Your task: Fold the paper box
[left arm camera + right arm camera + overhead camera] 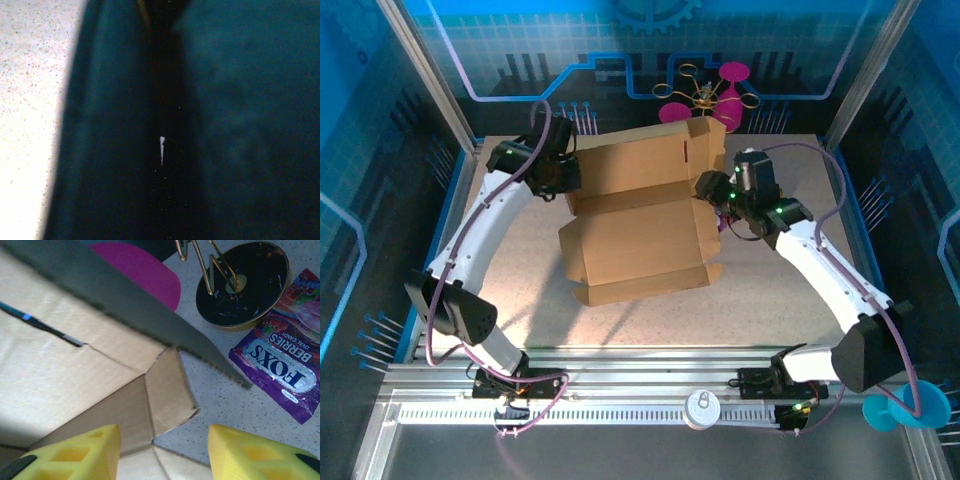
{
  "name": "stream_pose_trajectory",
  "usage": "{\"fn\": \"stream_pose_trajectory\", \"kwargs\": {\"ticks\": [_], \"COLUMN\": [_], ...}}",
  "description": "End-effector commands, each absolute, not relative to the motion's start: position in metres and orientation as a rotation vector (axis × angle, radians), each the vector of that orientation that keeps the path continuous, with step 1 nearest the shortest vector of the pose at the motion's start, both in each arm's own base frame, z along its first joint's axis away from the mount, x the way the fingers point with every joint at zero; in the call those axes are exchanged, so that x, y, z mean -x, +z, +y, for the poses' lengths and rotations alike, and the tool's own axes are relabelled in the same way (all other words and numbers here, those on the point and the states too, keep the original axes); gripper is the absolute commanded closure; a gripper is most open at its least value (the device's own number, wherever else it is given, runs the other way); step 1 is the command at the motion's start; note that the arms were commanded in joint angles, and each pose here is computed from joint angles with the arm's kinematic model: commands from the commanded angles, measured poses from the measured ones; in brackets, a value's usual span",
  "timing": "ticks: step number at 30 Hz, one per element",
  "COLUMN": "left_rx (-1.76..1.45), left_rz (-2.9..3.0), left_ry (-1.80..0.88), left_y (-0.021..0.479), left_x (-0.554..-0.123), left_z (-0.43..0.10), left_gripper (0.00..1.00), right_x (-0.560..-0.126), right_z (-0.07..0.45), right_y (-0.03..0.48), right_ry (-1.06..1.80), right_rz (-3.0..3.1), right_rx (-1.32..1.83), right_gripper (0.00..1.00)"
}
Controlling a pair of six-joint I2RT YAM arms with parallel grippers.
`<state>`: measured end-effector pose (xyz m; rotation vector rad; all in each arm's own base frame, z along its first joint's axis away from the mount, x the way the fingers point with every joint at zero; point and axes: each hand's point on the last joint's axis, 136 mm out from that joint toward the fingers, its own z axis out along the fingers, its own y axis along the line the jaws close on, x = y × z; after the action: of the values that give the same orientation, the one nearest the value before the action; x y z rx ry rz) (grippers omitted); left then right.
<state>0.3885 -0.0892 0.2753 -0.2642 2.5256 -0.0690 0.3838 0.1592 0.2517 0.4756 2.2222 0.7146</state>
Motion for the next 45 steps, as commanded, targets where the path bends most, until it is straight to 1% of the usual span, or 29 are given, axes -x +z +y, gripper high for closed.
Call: {"fn": "stream_pose_trajectory", "kwargs": {"ticks": [1,4,5,8,11,12,14,20,26,31,35,40,45], "left_rx": [0.298,0.296,0.295,0.293,0.295,0.297,0.303,0.321,0.323,0.319,0.324,0.332,0.335], "left_rz": [2.556,2.554,2.553,2.557,2.561,2.561,2.558,2.548,2.543,2.546,2.541,2.544,2.542], "left_ry": [-0.11,-0.118,-0.12,-0.126,-0.127,-0.126,-0.133,-0.173,-0.201,-0.225,-0.229,-0.244,-0.258], "left_y": [0.279,0.282,0.282,0.282,0.282,0.282,0.283,0.285,0.288,0.29,0.291,0.29,0.291], "left_x": [-0.382,-0.382,-0.382,-0.382,-0.382,-0.382,-0.383,-0.388,-0.392,-0.394,-0.394,-0.396,-0.398], "left_z": [-0.09,-0.091,-0.091,-0.092,-0.093,-0.093,-0.093,-0.098,-0.103,-0.106,-0.105,-0.105,-0.106], "left_gripper": [1.0,1.0,1.0,1.0,1.0,1.0,1.0,1.0,1.0,1.0,1.0,1.0,1.0], "right_x": [-0.396,-0.401,-0.403,-0.407,-0.407,-0.405,-0.4,-0.388,-0.393,-0.398,-0.401,-0.401,-0.401], "right_z": [0.162,0.161,0.161,0.163,0.17,0.172,0.175,0.192,0.204,0.218,0.222,0.224,0.224], "right_y": [0.261,0.253,0.255,0.262,0.271,0.272,0.272,0.273,0.263,0.264,0.257,0.248,0.248], "right_ry": [0.694,0.658,0.658,0.668,0.659,0.642,0.611,0.567,0.582,0.612,0.597,0.575,0.57], "right_rz": [2.19,2.209,2.195,2.169,2.166,2.177,2.198,2.227,2.262,2.273,2.308,2.341,2.348], "right_rx": [-0.446,-0.452,-0.446,-0.429,-0.384,-0.368,-0.347,-0.262,-0.225,-0.169,-0.159,-0.132,-0.115], "right_gripper": [0.52,0.53,0.56,0.69,0.81,0.83,0.84,0.75,0.65,0.54,0.51,0.43,0.44]}}
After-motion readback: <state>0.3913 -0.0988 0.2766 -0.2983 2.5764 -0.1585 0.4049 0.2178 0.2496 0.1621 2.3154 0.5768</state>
